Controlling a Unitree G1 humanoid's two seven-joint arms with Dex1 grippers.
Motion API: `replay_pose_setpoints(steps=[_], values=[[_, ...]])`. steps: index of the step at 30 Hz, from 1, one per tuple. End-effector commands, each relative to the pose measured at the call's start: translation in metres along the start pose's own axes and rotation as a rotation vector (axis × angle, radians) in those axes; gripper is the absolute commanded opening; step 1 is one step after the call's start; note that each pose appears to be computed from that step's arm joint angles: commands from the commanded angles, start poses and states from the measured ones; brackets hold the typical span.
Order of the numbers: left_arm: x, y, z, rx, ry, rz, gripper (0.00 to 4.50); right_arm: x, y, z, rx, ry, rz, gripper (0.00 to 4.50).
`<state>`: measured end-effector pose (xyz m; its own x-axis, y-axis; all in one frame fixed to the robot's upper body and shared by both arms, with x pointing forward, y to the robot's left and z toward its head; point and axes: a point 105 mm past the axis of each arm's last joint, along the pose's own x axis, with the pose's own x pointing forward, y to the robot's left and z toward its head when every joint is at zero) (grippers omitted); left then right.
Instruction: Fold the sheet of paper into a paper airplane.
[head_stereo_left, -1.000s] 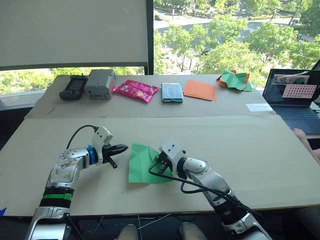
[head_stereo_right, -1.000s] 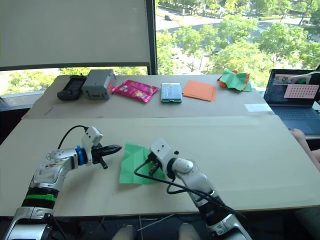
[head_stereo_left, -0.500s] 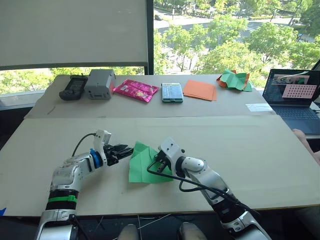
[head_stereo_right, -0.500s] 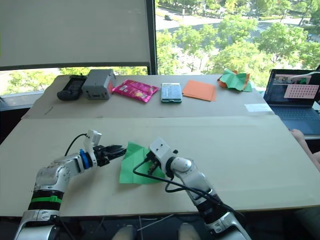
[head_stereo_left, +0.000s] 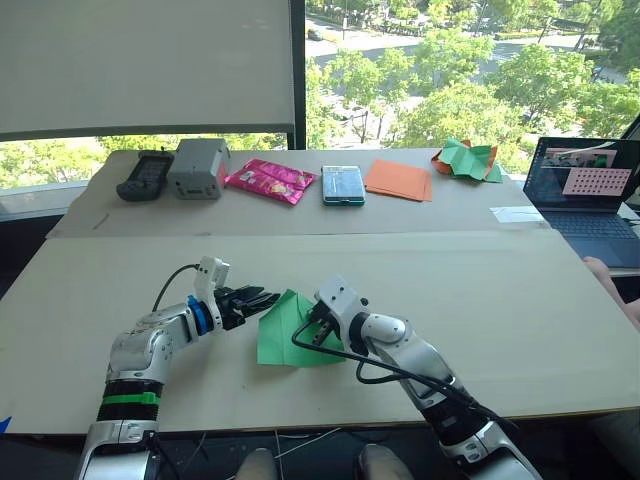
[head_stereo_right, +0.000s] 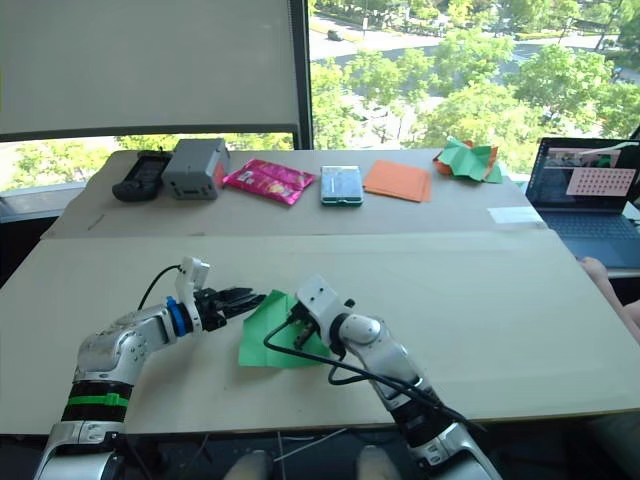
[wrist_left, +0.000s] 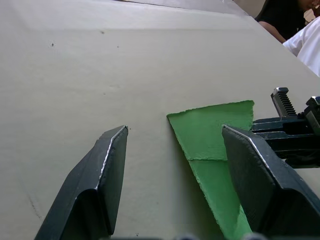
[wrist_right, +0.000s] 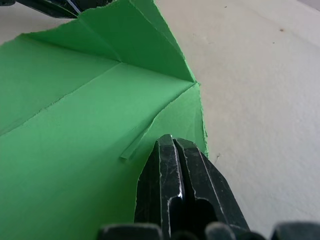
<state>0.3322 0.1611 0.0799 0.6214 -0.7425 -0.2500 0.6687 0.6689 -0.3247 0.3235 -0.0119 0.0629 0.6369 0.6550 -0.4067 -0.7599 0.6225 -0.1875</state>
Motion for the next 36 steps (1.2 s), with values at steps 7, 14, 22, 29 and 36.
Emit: replay_pose_setpoints(steps=[7,14,22,29,36], values=[[0.013,-0.012,0.009,0.141,-0.015,-0.030,3.17,0.003,0.004,-0.020,0.009,0.079,-0.001,0.00],[-0.001,-0.029,0.032,0.175,-0.096,-0.100,3.17,0.004,0.005,-0.021,0.014,0.083,0.000,0.00],[0.000,-0.037,0.015,0.242,-0.029,-0.104,3.17,0.005,0.007,-0.021,0.017,0.083,0.003,0.00],[0.007,-0.027,0.012,0.240,-0.018,-0.061,2.91,0.004,0.007,-0.022,0.019,0.087,0.004,0.00],[0.011,-0.032,0.003,0.265,0.020,-0.097,0.66,0.004,0.008,-0.022,0.024,0.086,0.001,0.00]])
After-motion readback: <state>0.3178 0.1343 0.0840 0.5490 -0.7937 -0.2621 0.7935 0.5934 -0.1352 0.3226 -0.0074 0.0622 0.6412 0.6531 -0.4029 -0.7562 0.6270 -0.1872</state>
